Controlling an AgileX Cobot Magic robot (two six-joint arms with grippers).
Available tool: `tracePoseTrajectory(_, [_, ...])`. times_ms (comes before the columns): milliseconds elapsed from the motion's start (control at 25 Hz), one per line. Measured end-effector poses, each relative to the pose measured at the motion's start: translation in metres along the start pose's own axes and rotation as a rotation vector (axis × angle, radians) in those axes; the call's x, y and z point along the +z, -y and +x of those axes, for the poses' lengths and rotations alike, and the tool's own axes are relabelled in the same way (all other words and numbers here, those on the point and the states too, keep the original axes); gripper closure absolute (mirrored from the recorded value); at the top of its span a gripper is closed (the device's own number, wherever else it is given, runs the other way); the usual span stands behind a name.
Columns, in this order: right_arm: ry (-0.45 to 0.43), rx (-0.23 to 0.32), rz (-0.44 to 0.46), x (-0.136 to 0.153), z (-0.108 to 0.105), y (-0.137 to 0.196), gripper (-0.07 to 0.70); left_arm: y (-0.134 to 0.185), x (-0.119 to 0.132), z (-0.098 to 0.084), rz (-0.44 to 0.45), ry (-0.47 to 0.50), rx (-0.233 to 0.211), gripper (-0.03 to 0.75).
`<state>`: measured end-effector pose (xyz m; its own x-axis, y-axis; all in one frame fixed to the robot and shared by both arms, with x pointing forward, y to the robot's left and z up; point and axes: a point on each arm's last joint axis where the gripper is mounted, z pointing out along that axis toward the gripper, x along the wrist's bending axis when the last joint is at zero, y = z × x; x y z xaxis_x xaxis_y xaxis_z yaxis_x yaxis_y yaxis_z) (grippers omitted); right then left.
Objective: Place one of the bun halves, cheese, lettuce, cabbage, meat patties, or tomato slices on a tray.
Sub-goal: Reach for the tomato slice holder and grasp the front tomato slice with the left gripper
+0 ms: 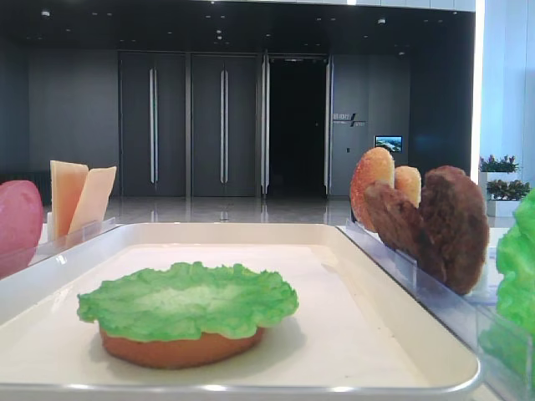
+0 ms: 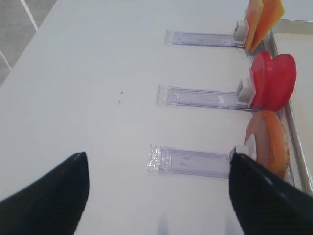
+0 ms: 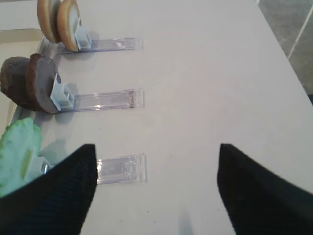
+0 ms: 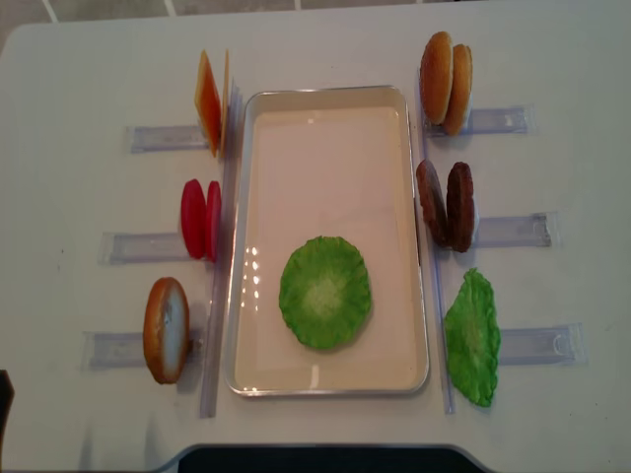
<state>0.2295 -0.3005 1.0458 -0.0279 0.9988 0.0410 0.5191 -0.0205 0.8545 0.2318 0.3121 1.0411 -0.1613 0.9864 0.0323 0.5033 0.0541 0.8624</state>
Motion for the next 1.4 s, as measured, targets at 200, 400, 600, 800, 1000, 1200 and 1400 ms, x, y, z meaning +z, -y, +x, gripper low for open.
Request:
tracePoseTrajectory(200, [0.0, 0.0, 0.0, 0.0, 0.0, 0.0, 0.112, 0.0, 0.0, 0.0, 0.0, 0.0, 0.0, 0.024])
tracePoseTrajectory(400, [0.0, 0.0, 0.0, 0.0, 0.0, 0.0, 0.112, 0.0, 0.0, 0.0, 0.0, 0.0, 0.0, 0.024])
tracePoseTrajectory(600, [0.0, 0.0, 0.0, 0.0, 0.0, 0.0, 0.112, 0.0, 0.0, 0.0, 0.0, -0.002, 0.004, 0.024])
tracePoseTrajectory(800, [0.0, 0.0, 0.0, 0.0, 0.0, 0.0, 0.112, 0.0, 0.0, 0.002, -0.004, -0.027, 0.058, 0.024])
tracePoseTrajectory(1000, [0.0, 0.0, 0.0, 0.0, 0.0, 0.0, 0.112, -0.001, 0.0, 0.003, -0.004, -0.034, 0.064, 0.024])
tracePoseTrajectory(1200, [0.0, 0.0, 0.0, 0.0, 0.0, 0.0, 0.112, -0.001, 0.0, 0.003, -0.004, -0.034, 0.064, 0.024])
tracePoseTrajectory(1400, [0.0, 0.0, 0.0, 0.0, 0.0, 0.0, 0.112, -0.007, 0.011, 0.001, 0.084, -0.034, 0.077, 0.024])
